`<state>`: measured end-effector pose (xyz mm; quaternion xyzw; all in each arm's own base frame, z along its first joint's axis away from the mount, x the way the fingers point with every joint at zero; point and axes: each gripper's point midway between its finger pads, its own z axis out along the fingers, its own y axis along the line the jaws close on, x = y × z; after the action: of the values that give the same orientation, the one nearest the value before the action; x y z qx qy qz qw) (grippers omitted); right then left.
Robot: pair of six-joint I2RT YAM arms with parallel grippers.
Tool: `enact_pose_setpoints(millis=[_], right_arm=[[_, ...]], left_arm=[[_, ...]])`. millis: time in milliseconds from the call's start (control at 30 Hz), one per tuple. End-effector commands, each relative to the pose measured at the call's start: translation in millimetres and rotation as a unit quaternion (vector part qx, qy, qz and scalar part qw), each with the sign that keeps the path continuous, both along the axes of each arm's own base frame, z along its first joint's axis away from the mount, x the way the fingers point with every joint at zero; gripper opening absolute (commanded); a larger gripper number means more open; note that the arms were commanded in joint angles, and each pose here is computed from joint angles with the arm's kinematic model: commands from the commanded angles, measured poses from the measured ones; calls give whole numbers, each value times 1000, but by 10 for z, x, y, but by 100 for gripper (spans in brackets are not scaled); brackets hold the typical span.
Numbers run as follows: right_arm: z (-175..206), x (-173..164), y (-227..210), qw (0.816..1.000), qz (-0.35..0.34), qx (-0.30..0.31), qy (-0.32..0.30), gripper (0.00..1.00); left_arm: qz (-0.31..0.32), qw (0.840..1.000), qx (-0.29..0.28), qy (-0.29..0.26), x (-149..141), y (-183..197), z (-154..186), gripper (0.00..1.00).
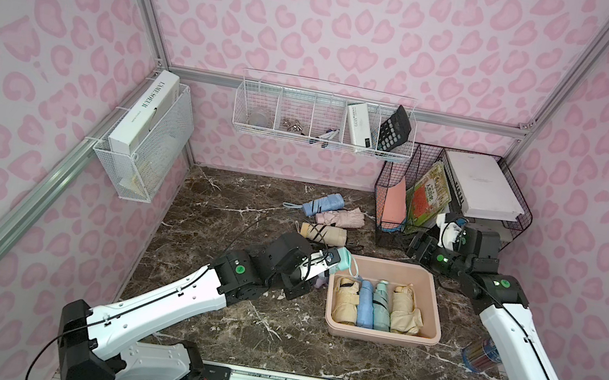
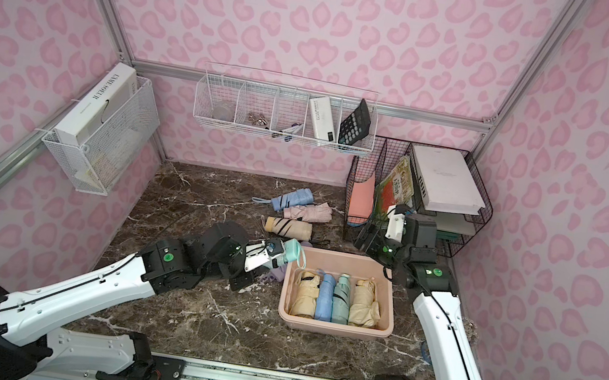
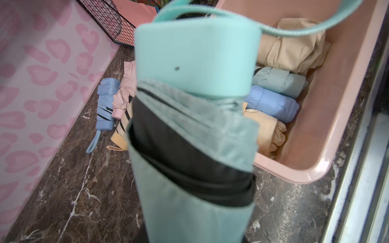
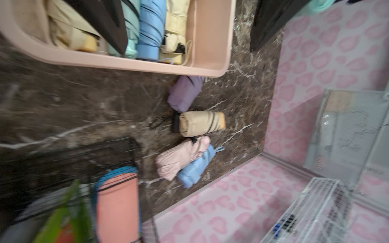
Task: Put the umbrella into the storage box
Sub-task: Pick up the umbrella from the center of the board, then place the umbrella in the storage box.
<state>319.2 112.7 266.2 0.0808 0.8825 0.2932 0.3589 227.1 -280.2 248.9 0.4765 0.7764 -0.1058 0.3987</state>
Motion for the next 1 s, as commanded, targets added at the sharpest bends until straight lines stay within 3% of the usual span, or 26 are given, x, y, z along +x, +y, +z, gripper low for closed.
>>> enact_pose_setpoints(millis=[0,200,333,433,600,833,967], right_arm=[[-167,-49,-430,994,-65,-87,19,84],[43,-98,-565,991,-87,-101,-9,84],[165,-193,-618,989,-98,-104,-29,84],[254,-281,-628,989,-101,-97,-46,83],[317,-437,-641,988,-93,-104,-64,83],[411,-582,-659,986,-87,-114,-84,83],[424,-641,-636,987,-81,-107,-88,83]], left_arm=[[65,990,-102,67,20,-293,230,0],[159,960,-154,169,-52,-843,277,0],[246,933,-115,236,-110,-1030,11,0],[288,924,-79,238,-104,-1099,-124,0],[380,897,17,225,-31,-924,-358,0],[448,859,96,229,-83,-822,-759,0],[454,862,98,205,29,-884,-882,0]])
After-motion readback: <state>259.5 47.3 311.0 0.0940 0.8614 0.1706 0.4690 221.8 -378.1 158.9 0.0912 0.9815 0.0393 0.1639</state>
